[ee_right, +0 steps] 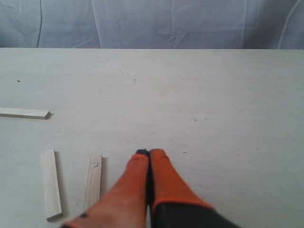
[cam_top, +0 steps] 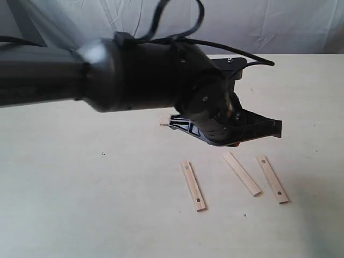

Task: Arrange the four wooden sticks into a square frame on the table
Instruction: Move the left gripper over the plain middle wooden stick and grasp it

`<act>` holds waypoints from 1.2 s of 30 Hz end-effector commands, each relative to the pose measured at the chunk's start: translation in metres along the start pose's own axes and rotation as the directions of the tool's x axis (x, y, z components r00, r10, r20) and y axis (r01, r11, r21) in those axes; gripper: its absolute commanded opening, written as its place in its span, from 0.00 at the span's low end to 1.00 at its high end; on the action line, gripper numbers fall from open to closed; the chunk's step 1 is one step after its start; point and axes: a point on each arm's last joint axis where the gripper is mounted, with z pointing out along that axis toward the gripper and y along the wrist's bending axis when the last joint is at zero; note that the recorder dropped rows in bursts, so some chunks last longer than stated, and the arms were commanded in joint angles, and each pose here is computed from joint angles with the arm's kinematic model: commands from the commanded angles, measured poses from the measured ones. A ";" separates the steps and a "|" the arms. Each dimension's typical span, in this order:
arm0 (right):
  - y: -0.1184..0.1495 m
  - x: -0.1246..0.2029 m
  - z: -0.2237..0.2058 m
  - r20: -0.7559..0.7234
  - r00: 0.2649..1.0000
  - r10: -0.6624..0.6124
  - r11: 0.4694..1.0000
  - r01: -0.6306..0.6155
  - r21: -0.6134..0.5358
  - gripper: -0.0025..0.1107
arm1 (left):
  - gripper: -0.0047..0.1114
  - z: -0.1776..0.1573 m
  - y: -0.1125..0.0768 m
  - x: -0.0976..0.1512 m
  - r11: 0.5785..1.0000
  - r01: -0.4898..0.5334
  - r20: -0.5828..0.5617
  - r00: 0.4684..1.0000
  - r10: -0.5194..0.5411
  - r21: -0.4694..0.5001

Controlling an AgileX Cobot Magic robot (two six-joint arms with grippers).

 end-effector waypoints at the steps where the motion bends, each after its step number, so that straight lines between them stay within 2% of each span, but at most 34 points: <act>1: 0.000 -0.001 0.000 0.013 1.000 -0.004 1.000 0.004 0.004 0.02 | 0.04 0.028 -0.005 -0.003 0.988 0.139 -0.015 0.990 -0.140 -0.066; 3: 0.000 -0.001 0.000 0.013 1.000 -0.004 1.000 0.004 0.004 0.02 | 0.04 0.039 -0.005 -0.001 0.971 0.227 -0.027 0.973 -0.229 -0.074; 8: 0.000 -0.001 0.000 0.013 1.000 -0.004 1.000 0.004 0.004 0.02 | 0.04 0.056 -0.004 0.002 0.895 0.438 -0.020 0.897 -0.441 -0.085; 12: 0.000 -0.001 0.000 0.016 1.000 -0.007 1.000 0.007 0.006 0.02 | 0.11 0.066 -0.005 0.005 0.881 0.468 -0.032 0.881 -0.471 -0.067; 19: 0.000 -0.001 0.000 0.016 1.000 -0.007 1.000 0.007 0.006 0.02 | 0.38 0.082 -0.004 0.011 0.865 0.498 -0.052 0.864 -0.501 -0.064; 20: 0.000 -0.001 0.000 0.016 1.000 -0.007 1.000 0.007 0.006 0.02 | 0.39 0.082 -0.004 0.011 0.863 0.502 -0.050 0.862 -0.505 -0.065; 24: 0.000 -0.001 0.000 0.016 1.000 -0.007 1.000 0.007 0.006 0.02 | 0.39 0.088 -0.002 0.012 0.865 0.495 -0.044 0.865 -0.499 -0.077; 30: 0.000 -0.001 0.000 0.016 1.000 -0.007 1.000 0.007 0.006 0.02 | 0.39 0.102 -0.001 0.019 0.846 0.529 -0.062 0.844 -0.533 -0.074; 36: 0.000 -0.001 0.000 0.014 1.000 -0.005 1.000 0.004 0.005 0.02 | 0.38 0.104 0.001 0.018 0.860 0.502 -0.042 0.861 -0.507 -0.088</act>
